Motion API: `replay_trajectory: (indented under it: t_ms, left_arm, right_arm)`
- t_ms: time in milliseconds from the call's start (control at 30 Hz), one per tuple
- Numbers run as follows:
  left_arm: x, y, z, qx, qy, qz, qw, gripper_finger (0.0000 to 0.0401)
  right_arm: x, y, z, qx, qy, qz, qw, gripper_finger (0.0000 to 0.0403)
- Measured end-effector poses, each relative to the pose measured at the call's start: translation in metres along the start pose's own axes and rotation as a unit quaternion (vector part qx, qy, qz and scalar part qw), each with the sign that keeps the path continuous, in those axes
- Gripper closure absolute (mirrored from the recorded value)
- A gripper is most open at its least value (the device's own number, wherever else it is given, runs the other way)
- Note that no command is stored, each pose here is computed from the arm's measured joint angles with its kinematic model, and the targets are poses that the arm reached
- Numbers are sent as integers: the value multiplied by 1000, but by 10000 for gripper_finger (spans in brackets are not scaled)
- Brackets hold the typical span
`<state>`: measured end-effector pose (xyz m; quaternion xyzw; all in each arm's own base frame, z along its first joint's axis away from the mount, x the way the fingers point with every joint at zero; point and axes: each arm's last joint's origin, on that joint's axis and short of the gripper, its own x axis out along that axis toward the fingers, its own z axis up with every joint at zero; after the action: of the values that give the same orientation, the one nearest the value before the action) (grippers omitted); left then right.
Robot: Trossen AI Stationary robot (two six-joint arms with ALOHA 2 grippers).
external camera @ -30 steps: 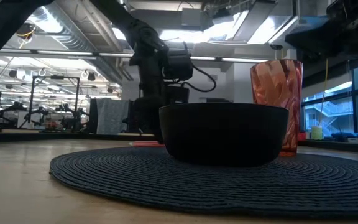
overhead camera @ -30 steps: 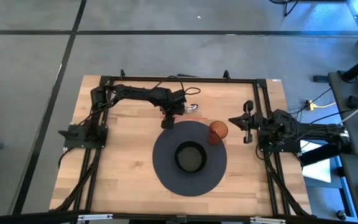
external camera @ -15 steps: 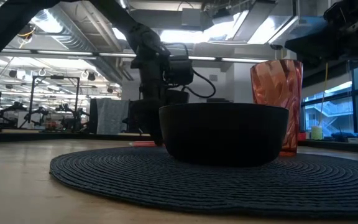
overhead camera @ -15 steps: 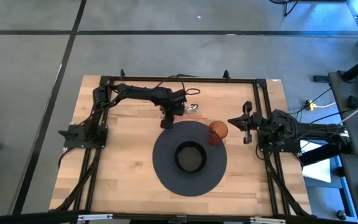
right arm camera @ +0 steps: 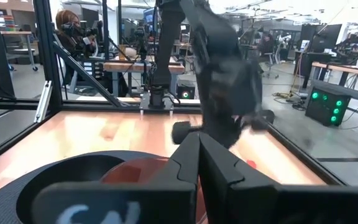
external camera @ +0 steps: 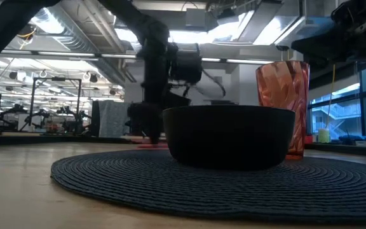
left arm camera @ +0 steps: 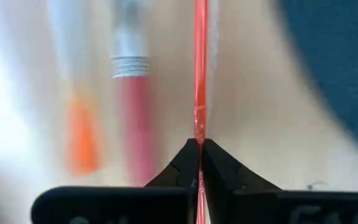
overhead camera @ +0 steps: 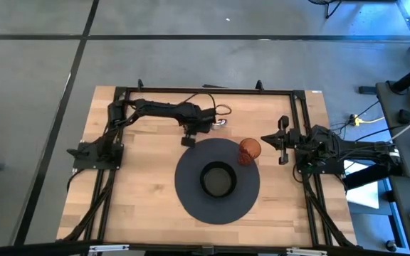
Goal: Pick & Place Utensil
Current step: Put the orange straw into the brown cup
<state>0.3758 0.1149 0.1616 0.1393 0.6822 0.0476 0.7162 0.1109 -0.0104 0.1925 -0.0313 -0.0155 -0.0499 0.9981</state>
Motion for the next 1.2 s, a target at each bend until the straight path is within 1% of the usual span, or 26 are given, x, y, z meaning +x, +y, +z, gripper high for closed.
replay_trajectory:
  t_ms: [67, 167, 267, 367, 467, 600, 667, 767, 867, 933, 1033, 1133, 1200]
  left_arm:
    - [-25, 1, 5, -1, -7, 57, 998, 398]
    - [-53, -6, 4, -5, 8, 112, 994, 398]
    - [-84, -12, 1, -11, 1, 170, 985, 398]
    - [-122, -24, -4, -7, -9, 254, 967, 398]
    - [-148, -44, -11, 19, -8, 315, 949, 398]
    - [-185, -70, -26, 57, -30, 367, 928, 398]
    - [-195, -82, -30, 72, -40, 384, 919, 398]
    - [-208, -94, -34, 79, -62, 403, 910, 399]
    - [-212, -101, -35, 92, -63, 414, 903, 399]
    - [-212, -102, -34, 104, -53, 426, 897, 399]
    - [-208, -101, -33, 121, -27, 449, 885, 399]
    - [-204, -102, -32, 124, -10, 471, 873, 399]
    - [-199, -103, -34, 143, 11, 481, 865, 399]
  right_arm:
    - [0, 0, 0, 0, 0, 0, 1000, 395]
    - [0, 0, 0, 2, -1, 0, 1000, 395]
    - [0, 1, -1, 9, 4, 14, 1000, 395]
    - [0, 2, -4, 20, 20, 22, 999, 395]
    - [0, 2, -6, 27, 29, 21, 999, 395]
    - [0, 2, -5, 27, 27, 21, 999, 395]
    - [0, 2, -5, 25, 27, 21, 999, 395]
    - [0, 2, -5, 26, 28, 21, 999, 395]
    - [0, 1, -4, 26, 29, 10, 999, 396]
    - [2, 1, 3, 29, 30, 8, 999, 398]
    - [8, 2, 24, 25, 47, 17, 998, 399]
    - [19, 2, 51, 2, 88, 4, 996, 400]
    - [30, 3, 68, -12, 126, 2, 992, 399]
